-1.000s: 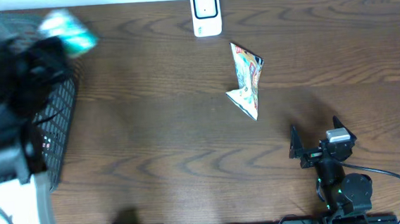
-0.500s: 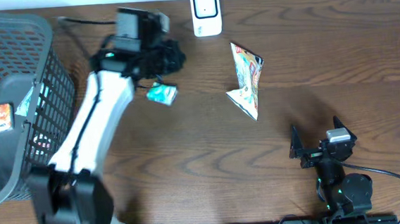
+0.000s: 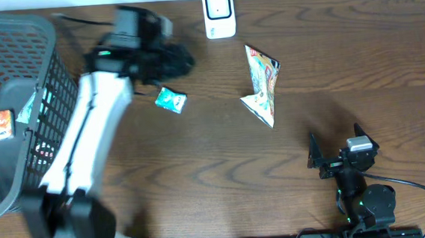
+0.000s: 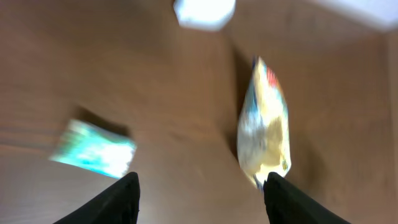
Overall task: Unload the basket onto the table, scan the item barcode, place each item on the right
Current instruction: 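Carry the teal packet past the scanner and drop it on the table, then return the left gripper into the basket and grasp the green wipes pack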
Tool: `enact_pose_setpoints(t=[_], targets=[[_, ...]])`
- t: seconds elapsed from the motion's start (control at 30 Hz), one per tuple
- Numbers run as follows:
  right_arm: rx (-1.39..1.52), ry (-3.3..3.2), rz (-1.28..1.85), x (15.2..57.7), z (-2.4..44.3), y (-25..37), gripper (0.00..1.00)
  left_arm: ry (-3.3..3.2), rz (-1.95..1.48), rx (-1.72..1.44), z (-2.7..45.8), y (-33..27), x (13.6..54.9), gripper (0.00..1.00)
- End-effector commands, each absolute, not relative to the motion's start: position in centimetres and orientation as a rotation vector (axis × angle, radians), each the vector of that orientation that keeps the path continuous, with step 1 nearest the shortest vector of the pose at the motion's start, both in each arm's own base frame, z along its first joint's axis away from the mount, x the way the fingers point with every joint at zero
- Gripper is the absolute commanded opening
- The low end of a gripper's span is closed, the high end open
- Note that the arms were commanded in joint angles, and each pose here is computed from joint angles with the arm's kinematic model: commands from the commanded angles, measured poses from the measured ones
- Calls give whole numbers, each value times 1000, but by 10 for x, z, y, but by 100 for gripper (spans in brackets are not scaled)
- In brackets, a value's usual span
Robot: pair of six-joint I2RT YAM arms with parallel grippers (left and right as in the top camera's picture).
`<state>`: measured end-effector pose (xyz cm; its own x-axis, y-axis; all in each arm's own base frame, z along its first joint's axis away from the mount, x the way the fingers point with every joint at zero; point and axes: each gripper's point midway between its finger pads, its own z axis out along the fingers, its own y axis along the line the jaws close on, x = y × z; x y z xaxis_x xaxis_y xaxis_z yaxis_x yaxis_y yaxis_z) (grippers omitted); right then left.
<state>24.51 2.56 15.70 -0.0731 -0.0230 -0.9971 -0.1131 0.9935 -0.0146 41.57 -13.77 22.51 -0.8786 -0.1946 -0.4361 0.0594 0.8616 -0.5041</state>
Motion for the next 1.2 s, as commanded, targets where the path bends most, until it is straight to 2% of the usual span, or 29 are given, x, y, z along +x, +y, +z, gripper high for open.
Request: enact_pose_setpoints(t=[0.0, 0.07, 0.17, 0.4, 0.53, 0.73, 0.93, 1.17], targets=[[-106, 1644, 53, 245, 156, 23, 99, 2291, -550, -201, 317, -63, 406, 67], [-106, 1644, 53, 245, 156, 23, 99, 2150, -474, -313, 360, -10, 385, 68], [-106, 1644, 53, 245, 156, 23, 99, 2040, -385, -426, 389, 37, 358, 71], [-106, 1644, 53, 245, 156, 23, 99, 1877, -152, -752, 410, 142, 295, 72], [-106, 1644, 53, 245, 156, 23, 99, 1869, -96, -885, 395, 180, 285, 72], [-106, 1644, 53, 245, 156, 23, 99, 1979, -81, -1009, 349, 209, 295, 72], [-106, 1644, 53, 245, 156, 23, 99, 2032, 159, -1189, 312, 252, 283, 73], [-106, 1644, 53, 245, 156, 23, 99, 2128, 125, -1306, 262, 267, 296, 73]])
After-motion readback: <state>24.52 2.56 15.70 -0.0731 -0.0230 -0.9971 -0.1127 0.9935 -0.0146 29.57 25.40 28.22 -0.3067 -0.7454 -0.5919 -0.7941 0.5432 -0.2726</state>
